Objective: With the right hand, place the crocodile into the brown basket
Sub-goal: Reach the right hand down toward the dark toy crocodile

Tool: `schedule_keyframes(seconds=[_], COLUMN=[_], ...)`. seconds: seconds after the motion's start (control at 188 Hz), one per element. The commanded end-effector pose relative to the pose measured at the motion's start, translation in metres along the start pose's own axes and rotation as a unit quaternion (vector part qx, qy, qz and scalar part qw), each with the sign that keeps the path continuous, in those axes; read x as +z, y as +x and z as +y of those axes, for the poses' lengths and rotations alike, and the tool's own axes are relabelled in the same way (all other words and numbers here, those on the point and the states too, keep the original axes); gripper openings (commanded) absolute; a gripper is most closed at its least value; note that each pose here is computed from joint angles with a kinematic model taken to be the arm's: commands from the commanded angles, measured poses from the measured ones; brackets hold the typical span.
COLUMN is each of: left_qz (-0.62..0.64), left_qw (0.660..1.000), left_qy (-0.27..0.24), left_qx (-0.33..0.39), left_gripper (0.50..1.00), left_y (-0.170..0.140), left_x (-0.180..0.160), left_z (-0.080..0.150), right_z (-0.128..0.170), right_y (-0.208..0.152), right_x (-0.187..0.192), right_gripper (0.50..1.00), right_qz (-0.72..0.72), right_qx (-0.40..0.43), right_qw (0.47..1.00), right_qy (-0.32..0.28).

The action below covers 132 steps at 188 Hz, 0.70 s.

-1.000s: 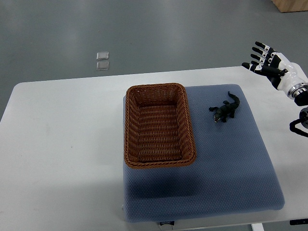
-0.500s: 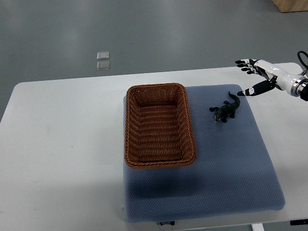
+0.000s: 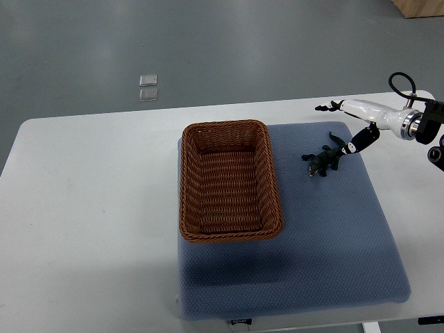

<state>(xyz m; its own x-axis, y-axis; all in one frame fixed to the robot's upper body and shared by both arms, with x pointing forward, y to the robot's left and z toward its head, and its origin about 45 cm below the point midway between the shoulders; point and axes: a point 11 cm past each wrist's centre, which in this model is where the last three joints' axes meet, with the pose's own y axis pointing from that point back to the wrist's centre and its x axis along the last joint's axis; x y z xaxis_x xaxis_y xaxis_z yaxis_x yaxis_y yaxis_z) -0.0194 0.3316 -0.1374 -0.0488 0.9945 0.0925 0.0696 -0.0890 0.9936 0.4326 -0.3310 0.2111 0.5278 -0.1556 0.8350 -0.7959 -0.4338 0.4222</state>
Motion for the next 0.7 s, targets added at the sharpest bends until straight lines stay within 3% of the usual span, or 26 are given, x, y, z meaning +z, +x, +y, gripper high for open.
schedule_keyframes(seconds=[0.0, 0.388, 0.697], left_qz=[-0.001, -0.001, 0.000], left_qw=[1.000, 1.000, 1.000], left_qy=[0.000, 0.000, 0.000], left_qx=[0.000, 0.000, 0.000], left_gripper=[1.000, 1.000, 1.000], left_y=[0.000, 0.000, 0.000], left_x=[0.000, 0.000, 0.000], left_z=[0.000, 0.000, 0.000], right_z=[-0.002, 0.000, -0.002], right_y=[-0.010, -0.043, -0.046], right_x=[-0.001, 0.005, 0.005], right_gripper=[0.928, 0.919, 0.901], right_qz=[0.044, 0.128, 0.147], right_qx=[-0.014, -0.038, -0.027], right_qw=[0.999, 0.991, 0.989], right_qy=[0.000, 0.003, 0.003])
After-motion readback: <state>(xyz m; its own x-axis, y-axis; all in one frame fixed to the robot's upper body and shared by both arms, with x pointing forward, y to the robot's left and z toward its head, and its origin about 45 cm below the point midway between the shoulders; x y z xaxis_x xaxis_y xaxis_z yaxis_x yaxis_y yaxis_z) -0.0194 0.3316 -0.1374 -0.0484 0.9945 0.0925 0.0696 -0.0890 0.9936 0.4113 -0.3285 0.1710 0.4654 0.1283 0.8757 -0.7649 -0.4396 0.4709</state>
